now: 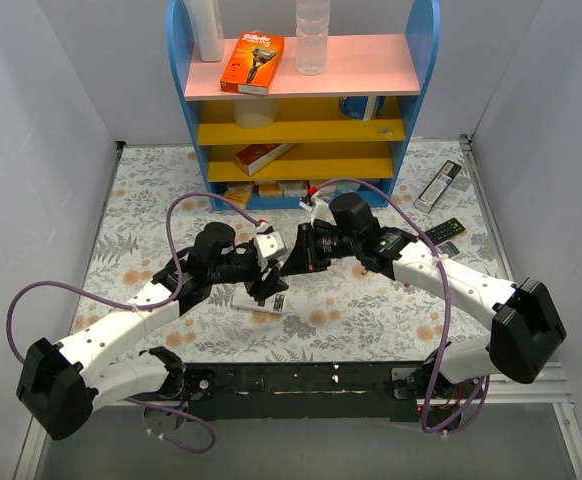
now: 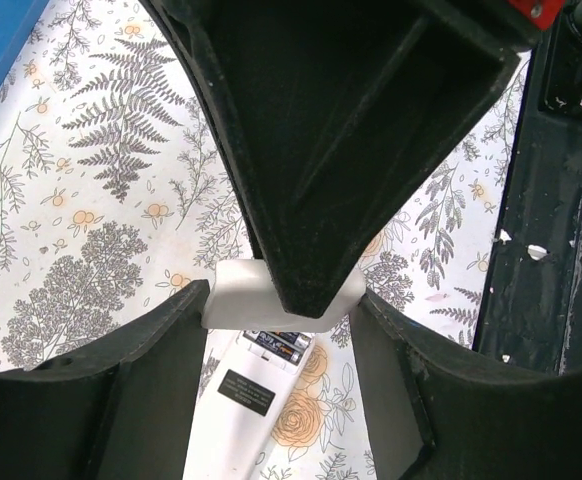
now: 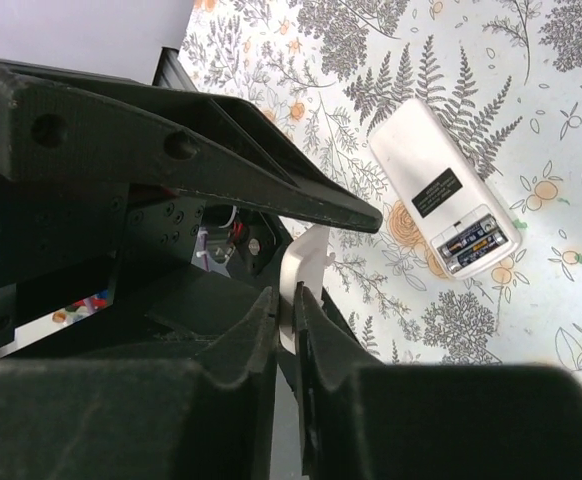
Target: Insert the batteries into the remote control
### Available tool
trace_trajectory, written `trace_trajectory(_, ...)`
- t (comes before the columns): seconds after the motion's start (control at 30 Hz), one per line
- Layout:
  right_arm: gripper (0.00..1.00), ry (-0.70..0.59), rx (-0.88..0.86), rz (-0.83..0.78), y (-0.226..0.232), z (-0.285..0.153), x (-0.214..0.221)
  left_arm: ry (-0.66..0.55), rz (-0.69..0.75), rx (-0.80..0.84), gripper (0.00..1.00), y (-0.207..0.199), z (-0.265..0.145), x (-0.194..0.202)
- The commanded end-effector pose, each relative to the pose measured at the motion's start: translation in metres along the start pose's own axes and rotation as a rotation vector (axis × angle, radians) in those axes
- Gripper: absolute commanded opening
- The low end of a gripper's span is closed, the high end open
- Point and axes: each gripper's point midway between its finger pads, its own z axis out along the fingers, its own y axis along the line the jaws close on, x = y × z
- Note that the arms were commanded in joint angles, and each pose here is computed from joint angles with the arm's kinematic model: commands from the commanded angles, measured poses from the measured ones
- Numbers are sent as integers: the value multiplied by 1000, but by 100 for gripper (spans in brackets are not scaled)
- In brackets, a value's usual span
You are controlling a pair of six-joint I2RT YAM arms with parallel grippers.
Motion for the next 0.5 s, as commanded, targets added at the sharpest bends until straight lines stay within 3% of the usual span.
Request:
trace_trajectory(0.0, 13, -12, -52, 0, 7, 1, 3, -17, 6, -51, 43, 8, -4, -14)
trace_trajectory(0.17, 1, -45, -23, 27, -5, 1, 6, 7, -63, -117, 65, 15, -6, -3)
trace_trajectory(0.2, 1, -48, -17, 34, -7, 0, 8, 5, -77, -128, 75, 16, -7, -3)
trace_trajectory(0.37, 1, -120, -12, 53, -17, -3, 2, -15, -241, -196, 96, 18, -9, 3)
trace_trajectory(0.47, 1, -152, -4, 61, -26, -5, 2, -43, -345, -300, 98, 29, -14, 8)
